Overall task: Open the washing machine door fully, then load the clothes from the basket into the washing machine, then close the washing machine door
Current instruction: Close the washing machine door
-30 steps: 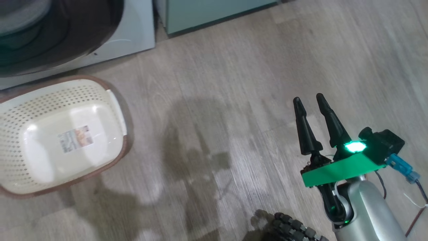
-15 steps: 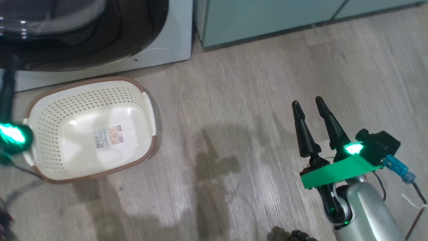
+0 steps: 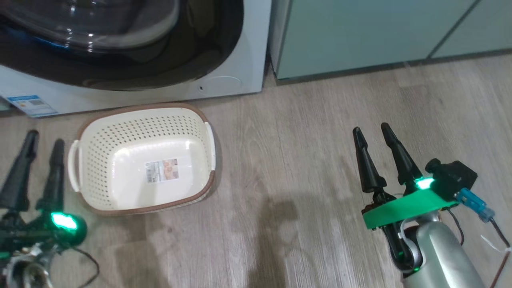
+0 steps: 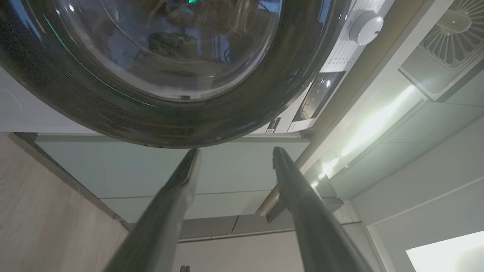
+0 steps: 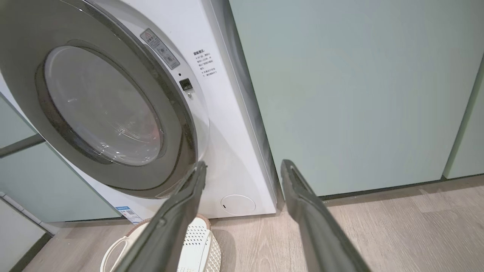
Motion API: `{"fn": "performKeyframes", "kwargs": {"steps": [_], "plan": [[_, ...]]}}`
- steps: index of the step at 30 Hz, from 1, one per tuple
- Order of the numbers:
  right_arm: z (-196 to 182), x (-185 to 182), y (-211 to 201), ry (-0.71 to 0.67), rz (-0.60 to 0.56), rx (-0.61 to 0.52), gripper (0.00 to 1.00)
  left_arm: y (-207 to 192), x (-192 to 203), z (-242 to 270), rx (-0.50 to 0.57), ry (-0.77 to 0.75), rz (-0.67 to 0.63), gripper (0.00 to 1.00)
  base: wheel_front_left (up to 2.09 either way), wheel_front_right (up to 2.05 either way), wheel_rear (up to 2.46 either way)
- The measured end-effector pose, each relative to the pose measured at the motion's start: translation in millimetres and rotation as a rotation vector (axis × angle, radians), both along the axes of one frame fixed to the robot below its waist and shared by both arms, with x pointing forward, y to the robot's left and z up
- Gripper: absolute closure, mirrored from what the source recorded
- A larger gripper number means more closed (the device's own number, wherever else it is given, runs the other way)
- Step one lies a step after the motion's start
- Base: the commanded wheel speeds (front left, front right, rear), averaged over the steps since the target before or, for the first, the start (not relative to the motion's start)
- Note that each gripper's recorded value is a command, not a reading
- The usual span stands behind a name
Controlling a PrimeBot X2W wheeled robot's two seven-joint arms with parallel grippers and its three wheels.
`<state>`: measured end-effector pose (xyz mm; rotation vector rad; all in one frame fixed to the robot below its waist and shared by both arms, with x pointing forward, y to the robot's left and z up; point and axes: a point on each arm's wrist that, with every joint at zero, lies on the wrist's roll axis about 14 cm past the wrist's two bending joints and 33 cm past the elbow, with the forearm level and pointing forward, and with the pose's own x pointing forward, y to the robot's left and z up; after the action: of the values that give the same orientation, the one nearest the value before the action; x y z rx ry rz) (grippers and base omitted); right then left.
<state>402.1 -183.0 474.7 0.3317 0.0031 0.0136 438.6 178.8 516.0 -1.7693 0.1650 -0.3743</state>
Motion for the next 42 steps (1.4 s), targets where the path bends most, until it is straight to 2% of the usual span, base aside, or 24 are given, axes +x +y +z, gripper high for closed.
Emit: {"fn": "performKeyframes", "kwargs": {"steps": [13,19,22,25,30,34,37,38,41,42], "plan": [[10,-6,16,-0.014,0.048,-0.001,0.0,9,-47,5,-0.013,0.059,0.16,0.0,0.0,0.0,0.0],[10,-12,15,-0.005,0.05,-0.006,0.0,13,-60,6,0.071,0.069,0.224,0.0,0.0,0.0,0.0],[12,-14,16,-0.005,0.053,-0.006,0.0,19,-63,8,0.154,0.066,0.281,0.0,0.0,0.0,0.0],[18,-14,18,-0.02,0.061,-0.012,0.0,23,-65,5,0.343,0.061,0.326,0.0,0.0,0.0,0.0],[27,-16,18,-0.039,0.063,-0.021,0.0,27,-65,14,0.573,0.006,0.406,0.0,0.0,0.0,0.0],[35,-17,17,-0.059,0.065,-0.033,0.0,31,-65,17,0.918,-0.08,0.436,0.0,0.0,0.0,0.0],[39,-19,17,-0.064,0.066,-0.045,0.0,28,-67,16,1.109,-0.108,0.453,0.0,0.0,0.0,0.0],[37,-23,16,-0.054,0.064,-0.05,0.0,24,-67,16,1.212,-0.13,0.454,0.0,0.0,0.0,0.0],[33,-27,14,-0.035,0.063,-0.063,0.0,22,-67,17,1.347,-0.155,0.464,0.0,0.0,0.0,0.0],[33,-27,14,-0.035,0.063,-0.063,0.0,22,-67,17,1.347,-0.155,0.464,0.0,0.0,0.0,0.0]]}}
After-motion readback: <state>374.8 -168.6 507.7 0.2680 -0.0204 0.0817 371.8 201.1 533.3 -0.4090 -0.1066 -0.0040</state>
